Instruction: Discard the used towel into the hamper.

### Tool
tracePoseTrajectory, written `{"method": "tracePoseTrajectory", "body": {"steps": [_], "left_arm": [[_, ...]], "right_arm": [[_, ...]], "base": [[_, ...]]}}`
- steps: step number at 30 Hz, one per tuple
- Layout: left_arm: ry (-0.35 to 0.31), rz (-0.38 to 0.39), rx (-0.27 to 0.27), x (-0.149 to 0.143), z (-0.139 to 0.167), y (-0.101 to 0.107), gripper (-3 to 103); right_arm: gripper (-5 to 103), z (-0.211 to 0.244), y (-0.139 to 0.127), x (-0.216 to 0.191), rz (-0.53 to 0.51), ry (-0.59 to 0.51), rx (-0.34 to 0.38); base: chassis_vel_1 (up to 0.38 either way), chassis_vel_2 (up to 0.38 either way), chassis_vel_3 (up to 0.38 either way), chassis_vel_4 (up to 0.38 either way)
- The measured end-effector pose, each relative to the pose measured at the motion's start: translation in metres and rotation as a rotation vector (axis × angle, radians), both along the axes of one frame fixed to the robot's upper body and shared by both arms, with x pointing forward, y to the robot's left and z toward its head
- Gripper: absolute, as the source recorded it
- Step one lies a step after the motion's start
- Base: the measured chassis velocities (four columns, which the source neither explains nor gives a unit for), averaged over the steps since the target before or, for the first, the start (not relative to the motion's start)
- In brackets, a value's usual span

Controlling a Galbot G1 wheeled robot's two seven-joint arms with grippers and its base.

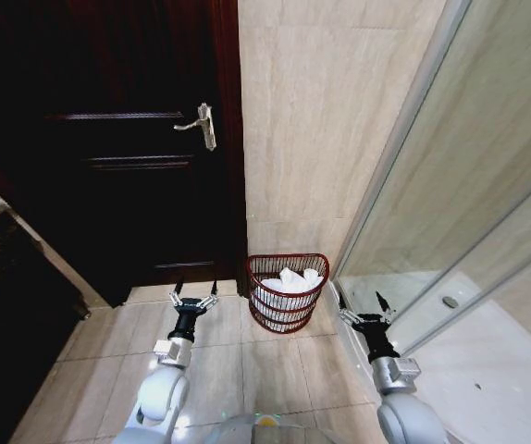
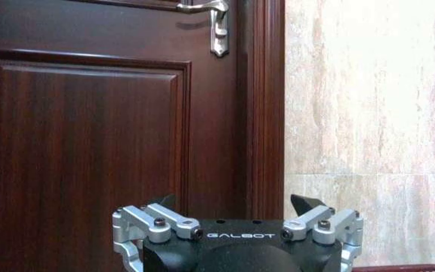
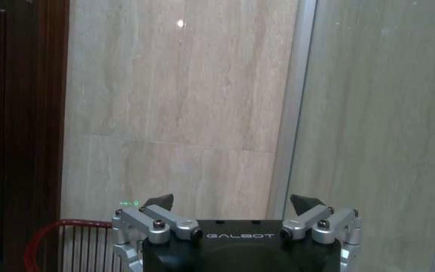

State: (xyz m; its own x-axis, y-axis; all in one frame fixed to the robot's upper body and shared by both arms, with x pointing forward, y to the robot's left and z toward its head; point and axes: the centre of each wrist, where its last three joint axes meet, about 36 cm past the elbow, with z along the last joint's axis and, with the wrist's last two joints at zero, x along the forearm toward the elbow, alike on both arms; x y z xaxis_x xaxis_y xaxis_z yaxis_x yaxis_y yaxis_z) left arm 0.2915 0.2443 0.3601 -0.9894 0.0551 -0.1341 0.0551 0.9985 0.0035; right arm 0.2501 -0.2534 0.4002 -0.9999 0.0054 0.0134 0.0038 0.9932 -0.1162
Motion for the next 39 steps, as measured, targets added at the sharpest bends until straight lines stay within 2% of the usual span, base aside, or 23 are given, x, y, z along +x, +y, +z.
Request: {"method": "tracePoseTrajectory", "body": {"steps": [39], "left_arm": [[-0.022, -0.012, -0.02, -0.001, -0.003, 0.003, 100]], "right_arm": [[100, 0.003, 0.015, -0.013, 0.025, 0.008, 0.0]], "base": [[0.11, -0.107, -0.11, 0.107]]}}
